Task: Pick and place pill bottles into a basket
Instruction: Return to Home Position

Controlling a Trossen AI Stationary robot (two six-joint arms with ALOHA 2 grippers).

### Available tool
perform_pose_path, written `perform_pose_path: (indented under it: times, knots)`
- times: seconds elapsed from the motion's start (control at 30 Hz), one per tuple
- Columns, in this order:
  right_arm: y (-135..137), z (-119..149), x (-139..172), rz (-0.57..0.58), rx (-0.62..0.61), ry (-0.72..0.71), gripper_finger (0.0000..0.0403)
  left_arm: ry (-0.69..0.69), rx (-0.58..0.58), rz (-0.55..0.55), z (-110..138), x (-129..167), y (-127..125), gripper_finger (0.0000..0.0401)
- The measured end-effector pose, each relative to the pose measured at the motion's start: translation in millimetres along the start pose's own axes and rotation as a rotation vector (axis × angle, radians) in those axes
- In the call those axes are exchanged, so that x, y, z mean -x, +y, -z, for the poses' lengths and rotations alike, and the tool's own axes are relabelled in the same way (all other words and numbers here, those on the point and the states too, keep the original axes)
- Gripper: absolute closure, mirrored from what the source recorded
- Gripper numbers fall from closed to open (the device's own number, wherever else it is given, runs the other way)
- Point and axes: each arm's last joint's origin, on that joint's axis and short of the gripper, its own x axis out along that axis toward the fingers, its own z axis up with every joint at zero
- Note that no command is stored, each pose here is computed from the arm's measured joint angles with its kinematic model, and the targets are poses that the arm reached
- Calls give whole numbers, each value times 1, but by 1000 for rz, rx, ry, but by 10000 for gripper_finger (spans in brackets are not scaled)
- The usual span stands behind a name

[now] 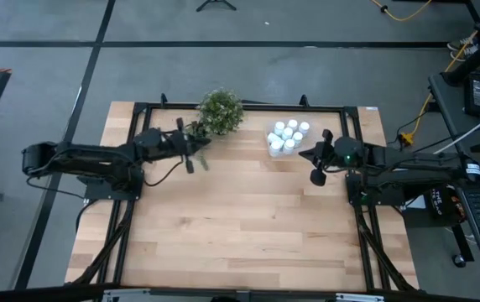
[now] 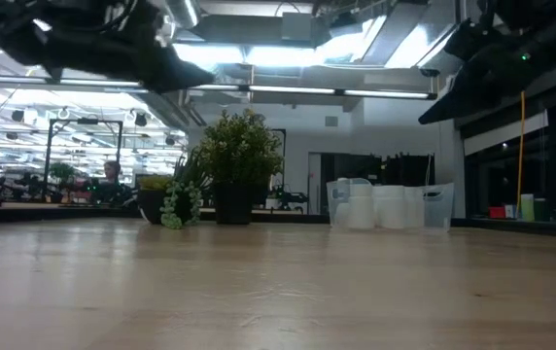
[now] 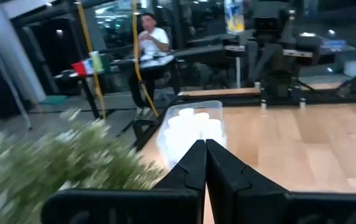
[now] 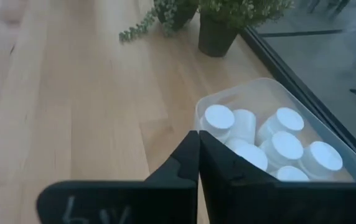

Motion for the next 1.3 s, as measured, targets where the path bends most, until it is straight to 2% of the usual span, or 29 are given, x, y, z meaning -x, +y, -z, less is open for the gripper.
perform_pose_path:
  times: [0.23,0.37,0.5,0.73,0.9,1.0,1.17,1.3]
  knots:
    - [0,-2,0,1,-8,-19,398,-87,37,-77,16,36,10,400]
    - [0,-2,0,1,-18,-24,393,-160,38,-86,19,56,9,400]
    - [0,-3,0,2,-35,-31,392,-162,80,-88,28,69,8,400]
    - [0,-4,0,3,-40,-44,391,-128,96,-106,24,83,9,400]
    - [0,-4,0,3,-42,-44,391,-96,111,-175,27,91,10,400]
    - [0,-5,0,3,-42,-46,391,-114,113,-146,29,91,9,400]
    - [0,-5,0,3,-39,-47,391,-68,115,-138,45,89,6,400]
    - [0,-5,0,3,-38,-47,391,-71,112,-135,46,89,6,400]
